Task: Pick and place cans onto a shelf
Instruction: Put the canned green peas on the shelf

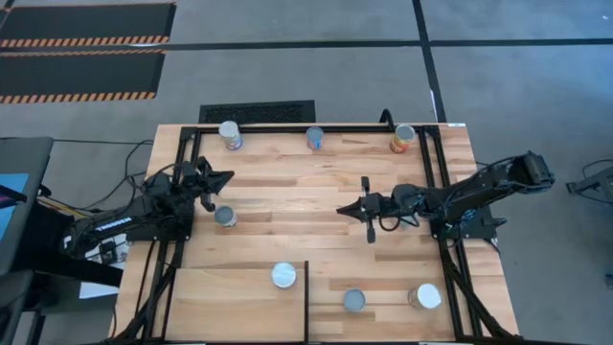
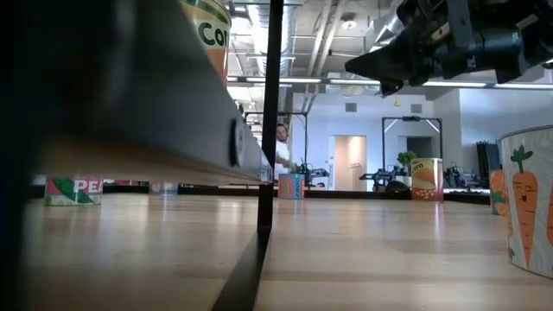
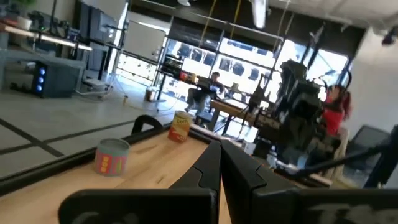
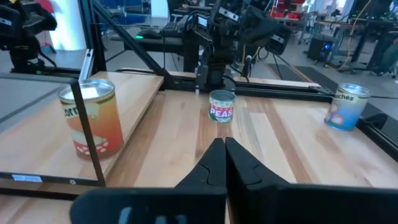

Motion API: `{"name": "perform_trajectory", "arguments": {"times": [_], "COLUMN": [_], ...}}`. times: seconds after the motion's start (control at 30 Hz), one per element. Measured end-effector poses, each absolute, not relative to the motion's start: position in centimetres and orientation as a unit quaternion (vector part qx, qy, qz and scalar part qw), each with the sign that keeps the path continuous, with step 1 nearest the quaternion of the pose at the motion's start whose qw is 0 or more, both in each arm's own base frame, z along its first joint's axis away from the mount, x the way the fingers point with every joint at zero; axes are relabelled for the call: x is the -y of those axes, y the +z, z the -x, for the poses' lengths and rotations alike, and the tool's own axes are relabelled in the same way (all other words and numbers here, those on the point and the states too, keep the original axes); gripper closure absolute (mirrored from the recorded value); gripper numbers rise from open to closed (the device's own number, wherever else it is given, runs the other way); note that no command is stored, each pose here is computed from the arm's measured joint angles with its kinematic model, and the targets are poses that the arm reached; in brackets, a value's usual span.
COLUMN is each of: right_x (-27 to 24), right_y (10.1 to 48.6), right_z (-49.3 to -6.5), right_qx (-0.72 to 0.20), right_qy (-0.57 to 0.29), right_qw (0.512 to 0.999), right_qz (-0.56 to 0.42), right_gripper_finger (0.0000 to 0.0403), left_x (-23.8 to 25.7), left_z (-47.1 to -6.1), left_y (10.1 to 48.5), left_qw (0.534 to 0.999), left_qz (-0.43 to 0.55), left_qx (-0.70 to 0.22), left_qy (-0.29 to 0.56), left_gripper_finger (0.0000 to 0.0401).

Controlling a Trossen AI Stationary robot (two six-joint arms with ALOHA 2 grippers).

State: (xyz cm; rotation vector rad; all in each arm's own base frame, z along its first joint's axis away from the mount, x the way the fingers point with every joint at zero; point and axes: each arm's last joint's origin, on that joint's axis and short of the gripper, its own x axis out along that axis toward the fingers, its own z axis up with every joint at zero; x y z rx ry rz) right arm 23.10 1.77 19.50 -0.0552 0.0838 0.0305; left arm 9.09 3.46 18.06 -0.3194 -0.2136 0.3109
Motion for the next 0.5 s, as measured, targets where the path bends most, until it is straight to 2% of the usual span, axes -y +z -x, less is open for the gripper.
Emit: {"name": "perform_trajectory", "arguments": {"times": [0.2, 0.5], "right_x": [-1.7, -1.7], "right_y": [19.0, 19.0], "right_z": [-22.8, -22.8], "right_qx": [-0.046, -0.047], "right_qy": [0.014, 0.014], "right_qw": [0.998, 0.998], "right_qz": [0.028, 0.041], "right_gripper_finger": [0.0396, 0.0396], "left_x": [-3.6, -4.1], "left_z": [-9.1, -10.5], "left_y": [18.2, 18.7], "left_qw": [0.967, 0.966], "left_qz": [0.145, 0.169], "left_qx": [0.107, -0.017], "left_qy": [0.18, 0.193], "left_gripper_finger": [0.0401, 0.0401]}}
